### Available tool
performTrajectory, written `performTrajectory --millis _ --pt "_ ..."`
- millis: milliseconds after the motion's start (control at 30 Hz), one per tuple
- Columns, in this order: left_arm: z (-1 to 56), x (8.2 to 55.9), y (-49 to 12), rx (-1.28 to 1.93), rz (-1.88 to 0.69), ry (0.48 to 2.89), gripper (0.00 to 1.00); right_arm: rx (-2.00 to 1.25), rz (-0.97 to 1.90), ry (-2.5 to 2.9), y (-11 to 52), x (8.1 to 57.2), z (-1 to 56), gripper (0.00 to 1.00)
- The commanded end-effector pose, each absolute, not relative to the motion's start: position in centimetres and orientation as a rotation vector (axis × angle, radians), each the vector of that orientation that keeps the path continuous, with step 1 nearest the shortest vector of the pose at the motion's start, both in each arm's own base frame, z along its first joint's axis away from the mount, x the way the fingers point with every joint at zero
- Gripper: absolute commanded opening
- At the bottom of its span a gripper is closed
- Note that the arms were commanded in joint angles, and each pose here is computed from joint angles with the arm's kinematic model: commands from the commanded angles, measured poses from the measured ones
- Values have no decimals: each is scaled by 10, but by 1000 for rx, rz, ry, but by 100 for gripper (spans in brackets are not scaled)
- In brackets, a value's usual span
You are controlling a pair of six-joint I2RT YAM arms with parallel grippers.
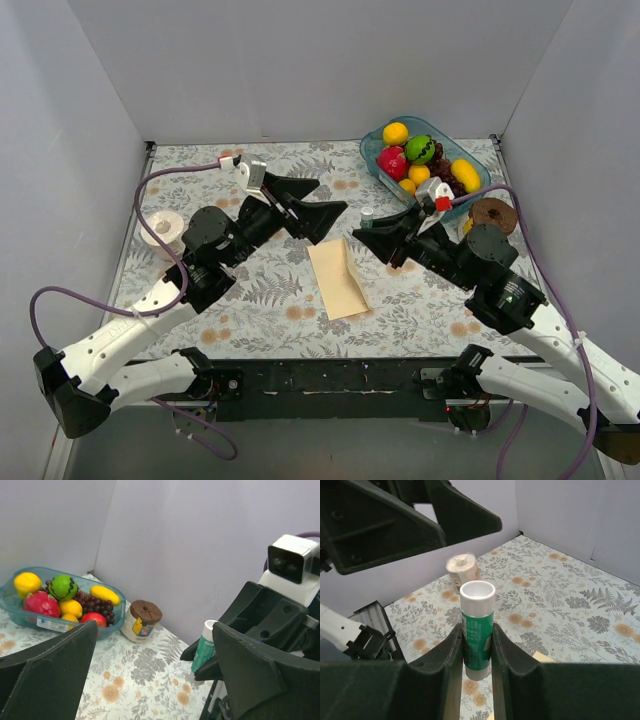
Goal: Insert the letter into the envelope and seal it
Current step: Screw the solid glue.
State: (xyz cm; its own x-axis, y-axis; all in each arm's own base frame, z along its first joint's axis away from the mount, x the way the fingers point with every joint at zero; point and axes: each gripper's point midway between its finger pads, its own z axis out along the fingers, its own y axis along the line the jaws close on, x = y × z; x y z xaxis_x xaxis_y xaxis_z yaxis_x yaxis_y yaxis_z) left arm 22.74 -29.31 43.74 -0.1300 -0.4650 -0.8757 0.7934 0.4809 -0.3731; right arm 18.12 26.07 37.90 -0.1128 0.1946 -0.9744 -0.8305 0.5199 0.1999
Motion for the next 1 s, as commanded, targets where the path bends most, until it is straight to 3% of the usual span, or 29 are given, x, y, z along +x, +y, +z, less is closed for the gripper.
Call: performTrajectory --millis 0,500,733,867,967 --pt "432 206 -304 456 -1275 1276 98 -715 1018 1345 262 159 384 1" --pt "425 173 -328 726 -1484 1200 91 -832 1089 1313 271 141 383 1" --pt "424 173 -334 753 -1502 1198 80 -845 1103 1316 273 139 381 1" --pt "427 174 -335 756 -1503 1195 65 -849 1113 1324 275 139 379 1" --pt "427 173 -335 756 -1510 1189 64 -859 1121 1328 277 139 378 1"
